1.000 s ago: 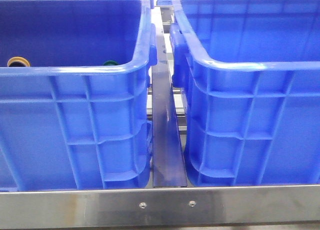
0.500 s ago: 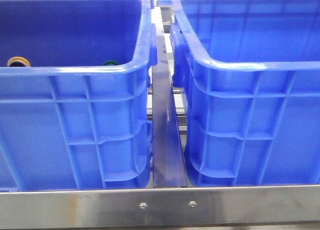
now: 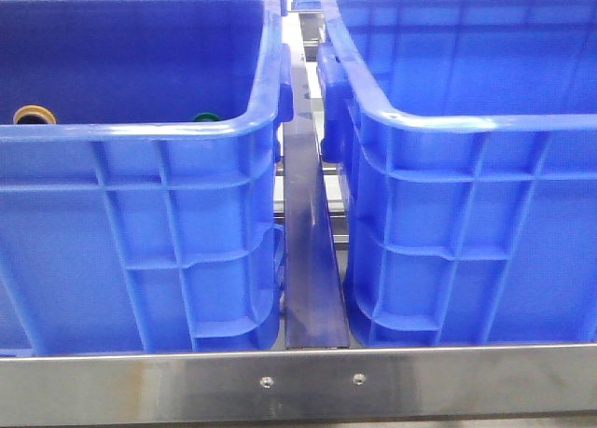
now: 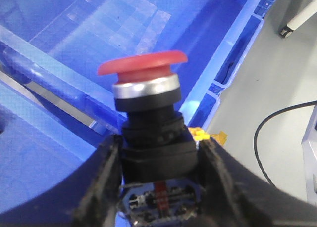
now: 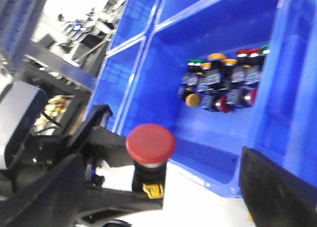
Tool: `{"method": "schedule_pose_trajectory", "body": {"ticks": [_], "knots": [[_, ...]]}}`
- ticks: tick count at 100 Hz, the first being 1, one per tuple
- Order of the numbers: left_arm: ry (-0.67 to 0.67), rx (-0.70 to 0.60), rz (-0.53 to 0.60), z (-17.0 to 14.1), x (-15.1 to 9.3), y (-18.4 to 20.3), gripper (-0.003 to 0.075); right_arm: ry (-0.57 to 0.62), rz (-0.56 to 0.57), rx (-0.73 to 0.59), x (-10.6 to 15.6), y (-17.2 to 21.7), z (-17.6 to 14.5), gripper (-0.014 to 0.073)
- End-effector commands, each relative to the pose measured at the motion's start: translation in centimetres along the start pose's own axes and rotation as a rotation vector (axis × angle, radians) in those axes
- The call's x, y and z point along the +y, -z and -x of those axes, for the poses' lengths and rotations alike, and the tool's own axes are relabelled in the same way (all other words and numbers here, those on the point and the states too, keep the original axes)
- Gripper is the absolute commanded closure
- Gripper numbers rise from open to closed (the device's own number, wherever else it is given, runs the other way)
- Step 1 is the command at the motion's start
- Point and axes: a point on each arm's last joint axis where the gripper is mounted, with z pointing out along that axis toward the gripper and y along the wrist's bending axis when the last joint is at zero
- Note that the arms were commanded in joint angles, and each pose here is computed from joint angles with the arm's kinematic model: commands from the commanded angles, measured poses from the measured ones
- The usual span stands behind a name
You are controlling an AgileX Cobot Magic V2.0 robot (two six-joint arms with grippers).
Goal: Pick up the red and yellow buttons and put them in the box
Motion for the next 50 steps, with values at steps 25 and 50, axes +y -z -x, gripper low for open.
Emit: {"method": "schedule_pose_trajectory", "body": {"ticks": [25,50], "knots": [[0.000,-0.107,-0.014,1.3,-0.2,1.3,0.0741,-0.046,0.164,0.065,0.2,-3.6,0.8,-0.0050],[0.001,-0.107,-0.015,1.3,-0.2,1.3,0.0741,-0.058,0.212,0.139,0.1,-6.6,0.7,-0.0050]]}}
